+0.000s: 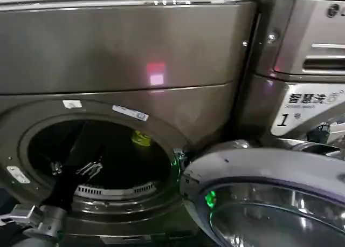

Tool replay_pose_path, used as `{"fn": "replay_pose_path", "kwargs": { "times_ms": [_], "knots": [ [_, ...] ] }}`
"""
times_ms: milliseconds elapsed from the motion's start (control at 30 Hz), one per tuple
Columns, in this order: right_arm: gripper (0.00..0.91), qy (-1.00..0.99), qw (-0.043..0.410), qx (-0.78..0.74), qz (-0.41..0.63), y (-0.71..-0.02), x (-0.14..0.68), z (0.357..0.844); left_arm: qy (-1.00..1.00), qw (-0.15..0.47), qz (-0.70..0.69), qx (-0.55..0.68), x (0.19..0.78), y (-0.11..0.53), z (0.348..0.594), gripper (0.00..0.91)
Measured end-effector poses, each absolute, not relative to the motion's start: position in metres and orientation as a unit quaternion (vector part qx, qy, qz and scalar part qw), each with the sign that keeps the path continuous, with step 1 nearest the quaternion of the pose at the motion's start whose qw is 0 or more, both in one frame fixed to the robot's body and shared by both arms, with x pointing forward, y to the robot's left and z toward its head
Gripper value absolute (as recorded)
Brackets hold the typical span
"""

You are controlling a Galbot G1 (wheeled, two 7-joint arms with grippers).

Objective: Grasp the clothes from the dryer.

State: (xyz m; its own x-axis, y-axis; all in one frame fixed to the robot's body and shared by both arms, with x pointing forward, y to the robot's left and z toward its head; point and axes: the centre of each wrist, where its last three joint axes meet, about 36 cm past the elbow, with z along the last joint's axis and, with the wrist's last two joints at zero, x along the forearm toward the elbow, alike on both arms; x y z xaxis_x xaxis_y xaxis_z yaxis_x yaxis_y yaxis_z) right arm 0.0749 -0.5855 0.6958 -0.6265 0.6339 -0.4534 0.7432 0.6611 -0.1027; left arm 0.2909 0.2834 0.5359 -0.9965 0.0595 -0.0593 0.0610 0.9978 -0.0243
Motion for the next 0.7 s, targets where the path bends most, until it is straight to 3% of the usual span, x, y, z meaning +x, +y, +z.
{"fn": "replay_pose_path", "kwargs": {
  "times_ms": [700],
  "knots": [
    [0.907,0.89,0.194,0.386,-0.146,-0.5835,0.074,0.6965,0.999,0.027,-0.014,0.032,0.2934,0.2825,0.5325,0.907]
  ]
}}
